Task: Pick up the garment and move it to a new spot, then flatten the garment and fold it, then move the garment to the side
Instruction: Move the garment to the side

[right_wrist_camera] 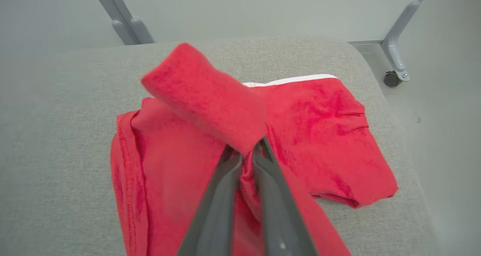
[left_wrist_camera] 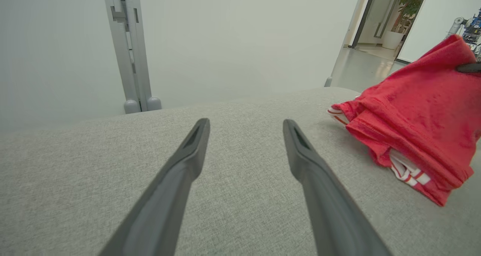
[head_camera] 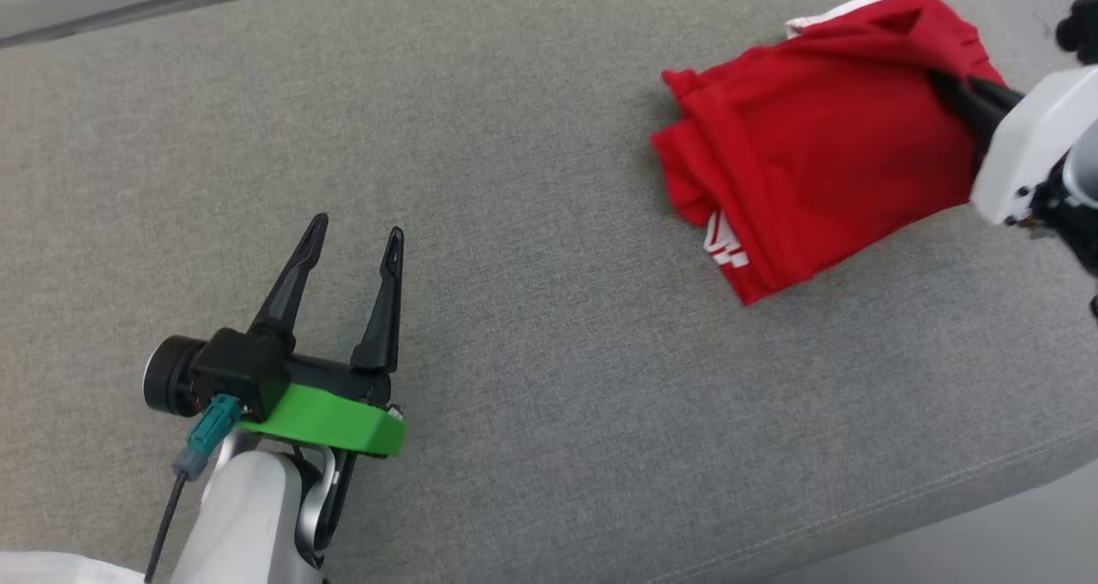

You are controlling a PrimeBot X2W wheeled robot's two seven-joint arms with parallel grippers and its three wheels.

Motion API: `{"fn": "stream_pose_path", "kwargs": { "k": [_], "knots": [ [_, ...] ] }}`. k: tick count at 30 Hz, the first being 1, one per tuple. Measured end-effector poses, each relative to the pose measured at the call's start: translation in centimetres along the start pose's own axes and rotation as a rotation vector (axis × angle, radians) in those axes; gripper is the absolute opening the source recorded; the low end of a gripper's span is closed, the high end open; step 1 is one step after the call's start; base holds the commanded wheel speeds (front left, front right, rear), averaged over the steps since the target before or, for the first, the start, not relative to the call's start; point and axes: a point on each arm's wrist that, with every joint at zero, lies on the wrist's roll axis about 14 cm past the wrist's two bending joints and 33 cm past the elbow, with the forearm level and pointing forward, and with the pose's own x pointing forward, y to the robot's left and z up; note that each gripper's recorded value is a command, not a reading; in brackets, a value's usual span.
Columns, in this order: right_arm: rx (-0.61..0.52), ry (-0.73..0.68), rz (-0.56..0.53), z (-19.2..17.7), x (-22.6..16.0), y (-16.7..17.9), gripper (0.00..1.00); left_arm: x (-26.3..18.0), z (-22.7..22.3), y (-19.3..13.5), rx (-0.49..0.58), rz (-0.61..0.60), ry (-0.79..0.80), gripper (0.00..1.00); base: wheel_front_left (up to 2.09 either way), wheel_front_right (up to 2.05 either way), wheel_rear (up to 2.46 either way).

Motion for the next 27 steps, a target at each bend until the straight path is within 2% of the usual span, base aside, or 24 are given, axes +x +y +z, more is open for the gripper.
{"fn": "stream_pose_path", "kwargs": {
  "k": [5,11,18,21,22,23,24,27],
  "knots": [
    [-0.064,0.048,-0.056,1.1,2.4,-3.1,0.0,-0.1,-2.4,2.4,-0.012,0.051,0.049,1.0,0.0,0.0,0.0],
    [-0.113,0.131,-0.145,-0.1,4.5,-7.0,0.0,-0.3,-4.0,4.7,-0.023,0.104,0.079,1.0,0.0,0.0,0.0],
    [-0.118,0.216,-0.23,-3.0,6.7,-10.1,0.0,-0.8,-5.2,6.5,-0.02,0.147,0.106,1.0,0.0,0.0,0.0],
    [-0.128,0.208,-0.261,-3.4,7.5,-11.0,0.0,-1.1,-5.3,7.1,-0.019,0.164,0.109,1.0,0.0,0.0,0.0],
    [-0.139,0.197,-0.272,-3.4,7.7,-11.2,0.3,-1.2,-5.3,7.3,-0.02,0.17,0.11,1.0,0.0,0.0,0.0],
    [-0.141,0.195,-0.278,-3.6,7.8,-11.3,0.48,-1.3,-5.3,7.4,-0.02,0.175,0.11,1.0,0.0,0.0,0.0],
    [-0.144,0.196,-0.283,-3.9,7.9,-11.3,1.0,-1.3,-5.2,7.5,-0.02,0.179,0.109,1.0,0.0,0.0,0.0],
    [-0.153,0.172,-0.293,-3.9,7.8,-11.2,1.0,-1.5,-4.5,7.5,-0.018,0.187,0.094,1.0,0.0,0.0,0.0]
  ]
}}
